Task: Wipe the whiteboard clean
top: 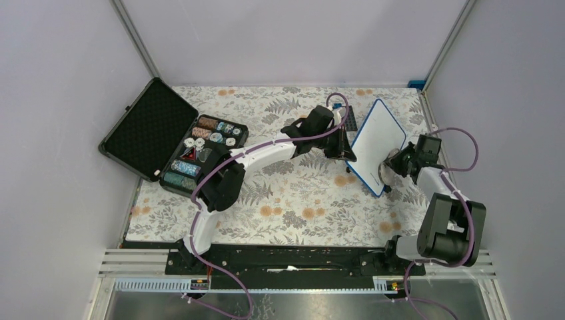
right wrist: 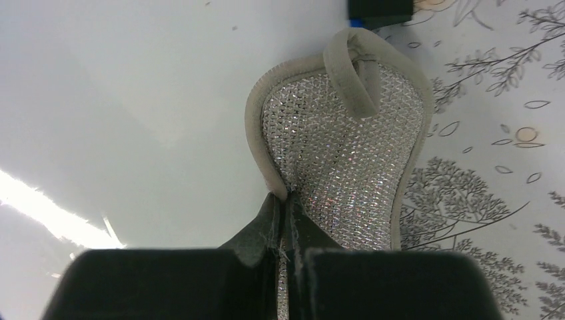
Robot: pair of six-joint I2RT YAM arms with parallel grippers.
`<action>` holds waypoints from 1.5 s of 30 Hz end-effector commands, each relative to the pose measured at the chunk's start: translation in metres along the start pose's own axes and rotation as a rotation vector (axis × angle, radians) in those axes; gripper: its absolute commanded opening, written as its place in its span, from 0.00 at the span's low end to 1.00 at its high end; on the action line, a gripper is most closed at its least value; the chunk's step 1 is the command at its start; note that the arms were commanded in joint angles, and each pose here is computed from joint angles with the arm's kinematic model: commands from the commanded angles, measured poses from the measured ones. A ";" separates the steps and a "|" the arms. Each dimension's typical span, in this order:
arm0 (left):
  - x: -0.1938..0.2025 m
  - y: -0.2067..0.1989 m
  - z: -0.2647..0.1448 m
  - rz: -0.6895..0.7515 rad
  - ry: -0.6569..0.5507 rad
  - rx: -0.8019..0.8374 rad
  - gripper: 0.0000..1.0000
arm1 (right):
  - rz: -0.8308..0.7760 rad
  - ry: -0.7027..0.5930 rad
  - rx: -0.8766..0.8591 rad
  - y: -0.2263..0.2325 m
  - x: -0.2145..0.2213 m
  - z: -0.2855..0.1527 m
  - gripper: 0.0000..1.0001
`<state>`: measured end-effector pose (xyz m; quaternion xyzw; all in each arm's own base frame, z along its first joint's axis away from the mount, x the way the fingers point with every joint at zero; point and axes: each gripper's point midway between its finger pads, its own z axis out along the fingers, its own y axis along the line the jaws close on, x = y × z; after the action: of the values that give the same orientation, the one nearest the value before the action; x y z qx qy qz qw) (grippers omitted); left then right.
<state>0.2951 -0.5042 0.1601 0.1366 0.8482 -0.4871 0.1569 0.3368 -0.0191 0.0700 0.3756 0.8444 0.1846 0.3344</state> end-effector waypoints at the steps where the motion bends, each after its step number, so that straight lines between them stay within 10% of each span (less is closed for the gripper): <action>1: 0.032 -0.010 0.004 0.058 0.087 0.033 0.00 | -0.021 0.133 0.087 -0.032 0.036 0.011 0.00; 13: 0.034 -0.007 0.006 0.054 0.092 0.032 0.00 | -0.340 0.226 -0.165 0.072 0.097 -0.047 0.00; 27: 0.035 -0.007 0.005 0.054 0.094 0.031 0.00 | 0.074 0.441 0.286 -0.083 0.147 -0.026 0.00; 45: 0.035 -0.008 0.006 0.049 0.094 0.037 0.00 | -0.062 0.309 -0.115 0.046 0.129 -0.074 0.00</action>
<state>0.2944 -0.5017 0.1582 0.1439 0.8468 -0.4874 0.1571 0.2772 0.0630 0.0994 0.2985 0.8738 0.2128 0.3196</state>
